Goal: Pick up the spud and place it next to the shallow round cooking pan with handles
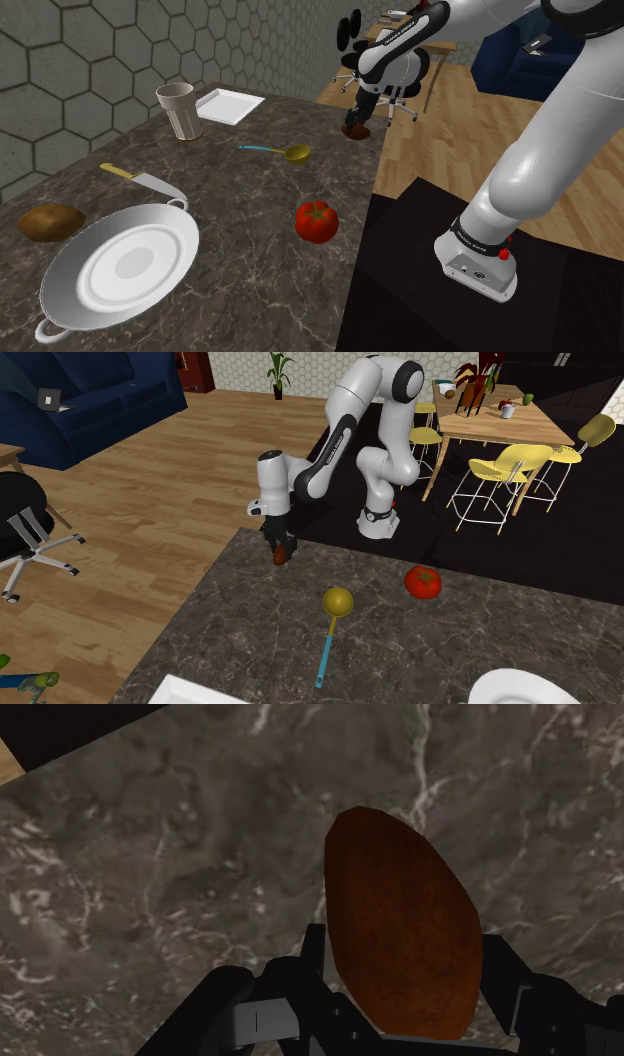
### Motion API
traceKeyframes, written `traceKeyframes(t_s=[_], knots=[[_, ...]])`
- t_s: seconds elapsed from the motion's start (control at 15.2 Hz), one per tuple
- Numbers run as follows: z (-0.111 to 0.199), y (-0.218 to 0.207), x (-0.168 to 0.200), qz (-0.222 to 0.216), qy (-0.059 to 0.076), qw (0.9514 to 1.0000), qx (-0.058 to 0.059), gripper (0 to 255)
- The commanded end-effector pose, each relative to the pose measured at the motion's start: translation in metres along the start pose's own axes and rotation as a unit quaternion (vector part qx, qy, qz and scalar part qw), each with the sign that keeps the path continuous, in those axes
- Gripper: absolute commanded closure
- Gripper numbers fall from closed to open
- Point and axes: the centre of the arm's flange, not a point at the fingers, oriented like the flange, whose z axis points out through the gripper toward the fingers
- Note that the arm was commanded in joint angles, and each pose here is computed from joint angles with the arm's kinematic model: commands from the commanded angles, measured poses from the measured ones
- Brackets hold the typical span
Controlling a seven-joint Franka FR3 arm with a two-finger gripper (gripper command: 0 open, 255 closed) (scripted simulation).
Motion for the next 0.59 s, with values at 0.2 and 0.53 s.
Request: traceKeyframes(t_s=[0.2, 0.53], knots=[[-0.01, -0.002, 0.001, 0.0, 0.0, 1.0, 0.0, 255], [-0.036, -0.006, 0.005, 0.0, 0.0, 1.0, 0.0, 255]])
